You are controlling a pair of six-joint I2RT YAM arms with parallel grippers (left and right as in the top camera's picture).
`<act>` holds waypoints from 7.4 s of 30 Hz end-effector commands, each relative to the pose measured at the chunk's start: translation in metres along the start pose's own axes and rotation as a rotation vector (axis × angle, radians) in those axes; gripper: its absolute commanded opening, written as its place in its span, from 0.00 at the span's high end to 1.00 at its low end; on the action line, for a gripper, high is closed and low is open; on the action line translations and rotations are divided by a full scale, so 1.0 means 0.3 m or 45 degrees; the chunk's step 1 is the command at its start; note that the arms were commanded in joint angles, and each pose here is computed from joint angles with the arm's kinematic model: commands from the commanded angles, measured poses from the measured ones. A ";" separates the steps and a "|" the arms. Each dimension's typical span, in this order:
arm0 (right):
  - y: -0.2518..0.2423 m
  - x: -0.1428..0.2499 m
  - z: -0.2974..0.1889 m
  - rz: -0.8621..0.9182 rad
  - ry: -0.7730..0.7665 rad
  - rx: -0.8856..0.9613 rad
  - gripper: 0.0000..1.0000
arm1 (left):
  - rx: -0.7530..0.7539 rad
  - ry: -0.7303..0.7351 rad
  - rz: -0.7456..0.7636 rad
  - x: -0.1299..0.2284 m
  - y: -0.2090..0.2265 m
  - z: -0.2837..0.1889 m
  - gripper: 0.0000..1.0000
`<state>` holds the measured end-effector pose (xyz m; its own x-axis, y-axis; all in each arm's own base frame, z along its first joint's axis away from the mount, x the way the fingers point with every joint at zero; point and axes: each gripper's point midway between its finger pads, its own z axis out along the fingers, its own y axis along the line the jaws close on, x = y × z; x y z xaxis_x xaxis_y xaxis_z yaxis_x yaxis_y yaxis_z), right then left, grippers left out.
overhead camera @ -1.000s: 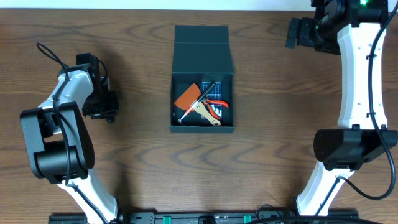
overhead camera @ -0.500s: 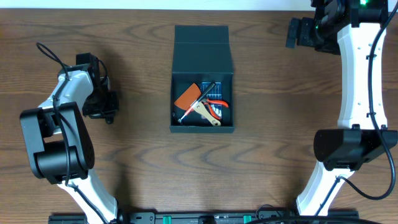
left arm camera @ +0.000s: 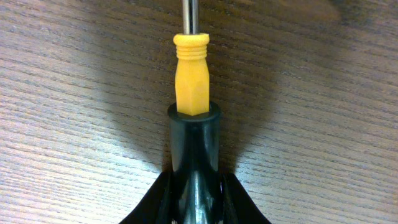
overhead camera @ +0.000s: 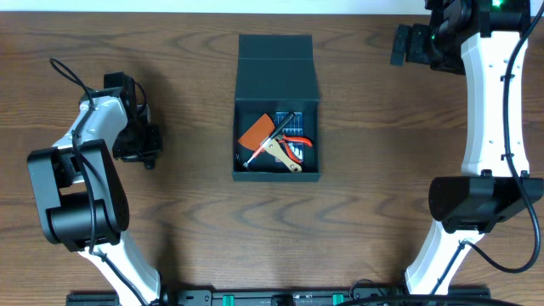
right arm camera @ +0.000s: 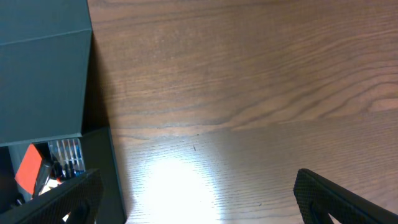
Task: Pack container
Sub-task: 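Lower the left gripper and close it on the screwdriver handle, then lift the screwdriver and carry it right toward the box, then lower the screwdriver into the box and open the left gripper, then raise the left gripper out of the box and move it left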
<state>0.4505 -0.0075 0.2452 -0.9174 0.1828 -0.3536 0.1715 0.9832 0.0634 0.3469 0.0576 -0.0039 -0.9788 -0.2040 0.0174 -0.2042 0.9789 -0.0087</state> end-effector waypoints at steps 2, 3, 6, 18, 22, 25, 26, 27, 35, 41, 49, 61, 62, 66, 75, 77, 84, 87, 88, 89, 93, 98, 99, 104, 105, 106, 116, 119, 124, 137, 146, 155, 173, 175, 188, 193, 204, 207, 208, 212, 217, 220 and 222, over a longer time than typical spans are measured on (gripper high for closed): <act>0.011 -0.011 -0.026 -0.025 -0.031 -0.009 0.01 | -0.006 0.034 -0.013 0.016 0.008 0.021 0.94; 0.011 -0.011 -0.026 -0.025 -0.031 -0.009 0.01 | -0.006 0.034 -0.013 0.016 0.008 0.021 0.94; 0.011 -0.011 -0.026 -0.025 -0.031 -0.009 0.01 | -0.006 0.035 -0.018 0.016 0.008 0.021 0.94; 0.011 -0.011 -0.026 -0.025 -0.031 -0.008 0.01 | -0.007 0.039 -0.018 0.021 0.009 0.013 0.94; 0.011 -0.011 -0.026 -0.025 -0.031 -0.009 0.01 | -0.006 0.019 -0.018 0.012 0.008 -0.005 0.94; 0.011 -0.011 -0.026 -0.025 -0.031 -0.008 0.01 | -0.005 -0.015 -0.017 -0.003 0.007 -0.032 0.94; 0.011 -0.011 -0.026 -0.025 -0.031 -0.009 0.01 | -0.004 -0.027 -0.017 -0.008 0.007 -0.042 0.94; 0.011 -0.011 -0.026 -0.025 -0.031 -0.009 0.01 | -0.004 -0.037 -0.017 -0.012 0.007 -0.050 0.94; 0.011 -0.011 -0.026 -0.025 -0.031 -0.009 0.01 | -0.002 -0.091 -0.017 -0.023 0.006 -0.103 0.94; 0.011 -0.011 -0.026 -0.025 -0.031 -0.008 0.01 | 0.002 -0.156 -0.016 -0.035 0.004 -0.163 0.94; 0.010 -0.011 -0.026 -0.025 -0.031 -0.008 0.01 | 0.018 -0.333 -0.004 -0.057 -0.012 -0.325 0.94; 0.012 -0.011 -0.026 -0.026 -0.030 -0.009 0.01 | 0.074 -0.592 0.202 -0.022 -0.210 -0.563 0.94; 0.012 -0.011 -0.026 -0.026 -0.031 -0.009 0.01 | 0.081 -0.599 0.226 -0.016 -0.232 -0.571 0.94; 0.009 -0.011 -0.026 -0.024 -0.031 -0.007 0.01 | 0.108 -0.608 0.337 0.015 -0.337 -0.581 0.94; 0.011 -0.011 -0.026 -0.025 -0.031 -0.009 0.01 | 0.174 -0.638 0.571 0.084 -0.560 -0.591 0.94; 0.011 -0.011 -0.026 -0.025 -0.031 -0.008 0.01 | 0.190 -0.651 0.617 0.100 -0.605 -0.596 0.94; 0.011 -0.011 -0.026 -0.025 -0.031 -0.009 0.01 | 0.238 -0.689 0.741 0.148 -0.729 -0.608 0.94; 0.010 -0.011 -0.026 -0.025 -0.031 -0.008 0.01 | 0.248 -0.695 0.770 0.158 -0.758 -0.606 0.94; 0.011 -0.011 -0.026 -0.025 -0.031 -0.008 0.01 | 0.250 -0.695 0.775 0.159 -0.764 -0.604 0.94; 0.011 -0.011 -0.026 -0.025 -0.031 -0.009 0.01 | 0.250 -0.691 0.781 0.160 -0.771 -0.598 0.94; 0.011 -0.011 -0.026 -0.025 -0.031 -0.009 0.01 | 0.240 -0.648 0.799 0.164 -0.789 -0.555 0.94; 0.010 -0.011 -0.026 -0.025 -0.031 -0.008 0.01 | 0.223 -0.569 0.836 0.180 -0.821 -0.477 0.94; 0.010 -0.011 -0.026 -0.025 -0.031 -0.008 0.01 | 0.218 -0.550 0.847 0.186 -0.830 -0.458 0.94; 0.010 -0.011 -0.026 -0.024 -0.031 -0.008 0.01 | 0.195 -0.466 0.904 0.221 -0.873 -0.373 0.94; 0.009 -0.012 -0.026 -0.024 -0.031 -0.008 0.01 | 0.192 -0.453 0.913 0.227 -0.878 -0.360 0.94; 0.009 -0.011 -0.026 -0.024 -0.031 -0.008 0.01 | 0.188 -0.441 0.921 0.233 -0.884 -0.348 0.94; 0.009 -0.011 -0.026 -0.024 -0.030 -0.008 0.01 | 0.153 -0.373 0.975 0.245 -0.891 -0.273 0.94; 0.009 -0.012 -0.026 -0.024 -0.031 -0.008 0.01 | 0.148 -0.362 0.976 0.245 -0.889 -0.262 0.94; 0.009 -0.011 -0.026 -0.024 -0.031 -0.008 0.01 | 0.113 -0.375 1.012 0.235 -0.879 -0.260 0.94; 0.009 -0.012 -0.026 -0.024 -0.031 -0.008 0.01 | 0.094 -0.381 1.015 0.227 -0.870 -0.260 0.94; 0.009 -0.011 -0.026 -0.024 -0.031 -0.008 0.01 | 0.073 -0.329 1.016 0.237 -0.857 -0.206 0.94; 0.009 -0.012 -0.026 -0.024 -0.031 -0.008 0.01 | 0.053 -0.279 1.015 0.234 -0.853 -0.142 0.94; 0.009 -0.012 -0.026 -0.024 -0.031 -0.008 0.01 | 0.092 -0.378 1.010 0.192 -0.897 -0.229 0.56; 0.009 -0.012 -0.026 -0.024 -0.031 -0.008 0.01 | 0.113 -0.429 1.007 0.175 -0.914 -0.282 0.52; 0.009 -0.011 -0.026 -0.024 -0.031 -0.008 0.01 | 0.305 -0.866 0.907 0.134 -0.949 -0.767 0.07; 0.009 -0.012 -0.026 -0.024 -0.031 -0.008 0.01 | 0.332 -0.920 0.826 0.135 -0.877 -0.855 0.01; 0.076 -0.060 -0.029 -0.087 -0.107 -0.124 0.94 | 0.375 -0.879 0.620 0.035 -0.712 -0.856 0.66; 0.104 -0.076 -0.015 -0.133 -0.133 -0.138 0.81 | 0.347 -0.881 0.548 -0.004 -0.642 -0.851 0.91; 0.118 -0.078 -0.006 -0.166 -0.138 -0.142 0.87 | 0.339 -0.884 0.523 -0.017 -0.617 -0.852 0.94; 0.176 -0.066 0.050 -0.267 -0.131 -0.156 0.98 | 0.322 -0.874 0.443 -0.041 -0.558 -0.846 0.94; 0.232 -0.008 0.177 -0.325 -0.062 -0.166 0.99 | 0.264 -0.878 0.396 -0.068 -0.503 -0.837 0.83; 0.245 0.041 0.263 -0.375 -0.010 -0.166 0.99 | 0.246 -0.864 0.429 -0.078 -0.497 -0.817 0.91; 0.250 0.071 0.308 -0.415 0.017 -0.166 0.98 | 0.285 -0.836 0.475 -0.077 -0.517 -0.797 0.94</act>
<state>0.4835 0.0647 0.1704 -0.9192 -0.0781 -0.3861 -0.1181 0.9897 0.0811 0.4006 -0.0844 0.2442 -0.7692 0.0721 -0.6350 0.1724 0.9802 -0.0975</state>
